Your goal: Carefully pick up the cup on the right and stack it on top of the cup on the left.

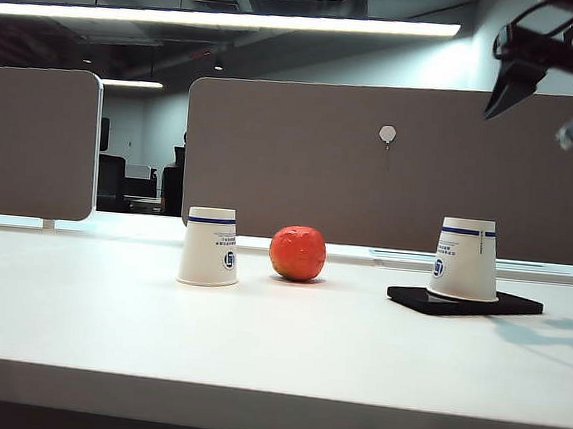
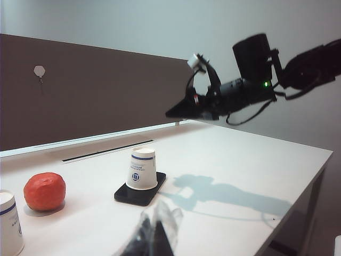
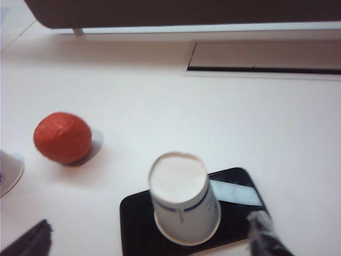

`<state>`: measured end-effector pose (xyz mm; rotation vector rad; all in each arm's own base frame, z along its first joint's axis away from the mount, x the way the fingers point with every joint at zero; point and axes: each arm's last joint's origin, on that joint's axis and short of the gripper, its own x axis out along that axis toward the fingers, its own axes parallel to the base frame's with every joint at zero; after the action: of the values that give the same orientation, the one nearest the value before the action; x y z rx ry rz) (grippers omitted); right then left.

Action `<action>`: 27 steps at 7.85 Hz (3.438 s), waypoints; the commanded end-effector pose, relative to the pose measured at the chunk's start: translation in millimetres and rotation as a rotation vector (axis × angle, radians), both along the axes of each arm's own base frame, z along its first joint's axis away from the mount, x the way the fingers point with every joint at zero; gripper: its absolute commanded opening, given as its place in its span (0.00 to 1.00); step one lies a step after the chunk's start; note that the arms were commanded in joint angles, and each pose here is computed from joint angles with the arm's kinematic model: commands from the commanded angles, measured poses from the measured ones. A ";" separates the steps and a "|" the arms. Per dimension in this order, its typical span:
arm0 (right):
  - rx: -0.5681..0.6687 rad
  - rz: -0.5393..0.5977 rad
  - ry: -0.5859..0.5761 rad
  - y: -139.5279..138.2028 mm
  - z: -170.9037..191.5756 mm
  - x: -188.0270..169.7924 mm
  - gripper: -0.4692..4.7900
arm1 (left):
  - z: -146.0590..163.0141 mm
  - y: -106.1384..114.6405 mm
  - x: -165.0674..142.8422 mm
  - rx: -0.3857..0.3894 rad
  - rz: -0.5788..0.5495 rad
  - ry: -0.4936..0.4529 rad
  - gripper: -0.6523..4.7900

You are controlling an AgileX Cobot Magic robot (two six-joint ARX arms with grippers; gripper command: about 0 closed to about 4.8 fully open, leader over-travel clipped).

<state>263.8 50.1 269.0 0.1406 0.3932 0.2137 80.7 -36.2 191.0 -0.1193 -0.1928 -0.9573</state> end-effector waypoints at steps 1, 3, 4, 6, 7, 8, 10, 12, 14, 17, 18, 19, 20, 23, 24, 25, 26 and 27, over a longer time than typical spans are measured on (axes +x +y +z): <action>-0.124 0.081 -0.072 1.0 -37.0 -5.4 1.00 | 1.7 0.1 -0.5 -0.003 0.000 -0.012 0.11; -0.166 0.153 -0.062 4.7 -55.5 5.9 1.00 | 1.7 0.1 -0.5 -0.003 0.000 -0.012 0.11; -0.160 0.170 -0.065 6.2 -61.7 11.0 1.00 | 1.7 0.1 -0.5 -0.003 0.000 -0.012 0.11; -0.156 0.167 -0.128 8.5 -70.8 24.0 1.00 | 1.7 0.1 -0.5 -0.003 0.000 -0.013 0.11; -0.169 0.171 -0.151 8.8 -71.0 25.6 1.00 | 1.8 0.2 -0.3 -0.005 0.008 -0.013 0.11; -0.207 0.181 -0.177 9.0 -70.9 26.9 1.00 | 1.9 0.4 -0.1 -0.008 0.019 -0.013 0.11; -0.266 0.195 -0.237 9.8 -72.0 31.0 1.00 | 2.0 0.5 0.1 -0.010 0.025 -0.013 0.11; -0.235 0.208 -0.266 12.1 -85.6 40.4 1.00 | 5.3 0.8 -1.0 -0.018 0.025 -0.051 0.11; -0.215 0.199 -0.279 12.9 -95.6 46.4 1.00 | 5.7 0.8 -1.2 -0.019 0.025 -0.056 0.11; -0.182 0.160 -0.293 12.7 -98.6 49.6 1.00 | 5.7 0.8 -1.2 -0.019 0.025 -0.056 0.11; -0.185 0.134 -0.293 10.8 -97.9 50.6 1.00 | 5.8 0.8 -1.2 -0.019 0.025 -0.056 0.11; -0.187 0.117 -0.310 9.8 -96.0 51.3 1.00 | 5.7 0.8 -1.2 -0.019 0.025 -0.056 0.11; -0.167 0.092 -0.323 5.4 -94.0 52.3 1.00 | 5.7 0.8 -1.2 -0.019 0.026 -0.056 0.11; -0.137 0.109 -0.314 0.1 -96.4 53.8 1.00 | 6.0 0.8 -1.3 -0.020 0.025 -0.059 0.11; -0.134 0.123 -0.302 0.6 -100.5 54.6 1.00 | 6.0 0.8 -1.3 -0.020 0.026 -0.059 0.11; -0.136 0.124 -0.289 0.8 -105.7 55.8 1.00 | 6.0 0.8 -1.3 -0.020 0.026 -0.059 0.11; -0.136 0.124 -0.284 0.8 -110.0 57.2 1.00 | 6.0 0.8 -1.3 -0.020 0.026 -0.059 0.11; -0.136 0.124 -0.284 1.5 -113.2 60.9 1.00 | 6.2 0.9 -1.3 -0.020 0.026 -0.060 0.11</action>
<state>321.3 51.0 151.6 -0.0526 0.1662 0.3226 80.1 -35.5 194.9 -0.1117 -0.2409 -0.9342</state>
